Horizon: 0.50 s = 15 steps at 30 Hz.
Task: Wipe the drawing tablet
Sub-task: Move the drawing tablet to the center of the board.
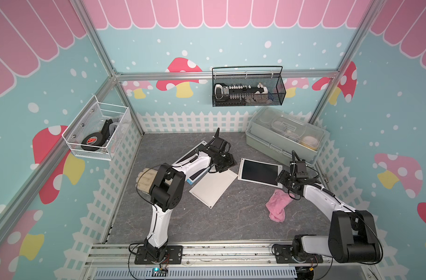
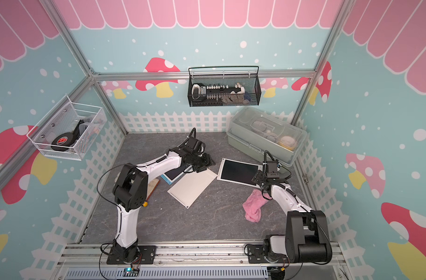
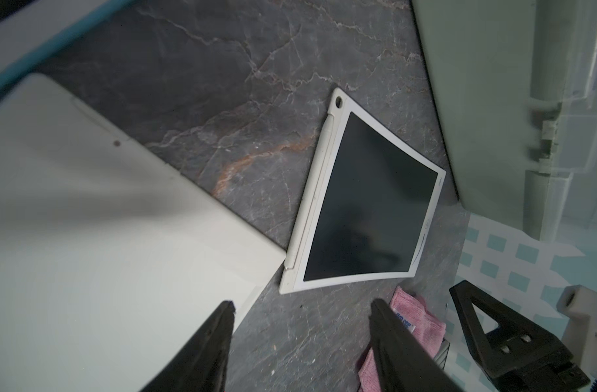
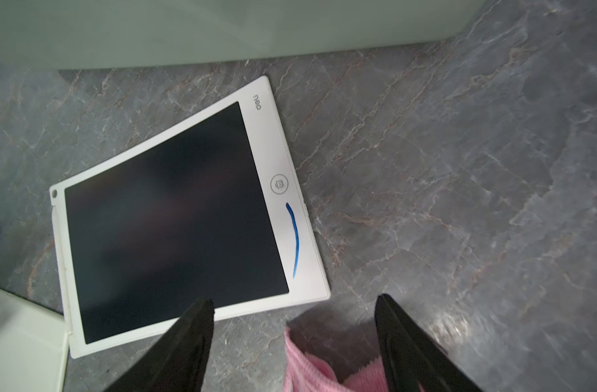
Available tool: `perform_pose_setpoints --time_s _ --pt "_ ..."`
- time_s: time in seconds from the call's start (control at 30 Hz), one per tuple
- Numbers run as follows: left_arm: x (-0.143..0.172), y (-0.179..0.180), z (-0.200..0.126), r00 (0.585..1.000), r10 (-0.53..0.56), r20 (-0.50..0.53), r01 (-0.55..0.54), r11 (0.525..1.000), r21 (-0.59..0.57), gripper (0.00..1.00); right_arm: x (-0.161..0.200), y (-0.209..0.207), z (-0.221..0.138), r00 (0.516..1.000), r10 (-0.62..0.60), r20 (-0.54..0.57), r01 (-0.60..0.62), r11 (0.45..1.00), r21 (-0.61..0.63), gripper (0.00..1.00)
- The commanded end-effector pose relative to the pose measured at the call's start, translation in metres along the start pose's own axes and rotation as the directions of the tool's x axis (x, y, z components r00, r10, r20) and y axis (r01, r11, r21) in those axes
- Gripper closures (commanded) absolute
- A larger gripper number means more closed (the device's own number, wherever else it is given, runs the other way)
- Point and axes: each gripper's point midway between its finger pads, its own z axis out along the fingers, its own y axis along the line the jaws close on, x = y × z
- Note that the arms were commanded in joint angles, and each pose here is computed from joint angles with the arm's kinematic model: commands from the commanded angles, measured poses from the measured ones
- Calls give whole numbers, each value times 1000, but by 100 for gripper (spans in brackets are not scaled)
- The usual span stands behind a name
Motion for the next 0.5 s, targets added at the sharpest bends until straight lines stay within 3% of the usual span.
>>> perform_pose_setpoints --time_s 0.0,0.17,0.47 --pt "-11 -27 13 999 35 2 -35 995 94 36 3 5 9 1000 8 -11 -9 999 -51 24" --pt "-11 -33 44 998 55 -27 -52 992 113 36 8 -1 23 996 85 -21 -86 992 -93 24" --pt "-9 -29 71 997 50 -53 -44 994 103 35 12 -4 42 991 104 -80 -111 990 -82 24"
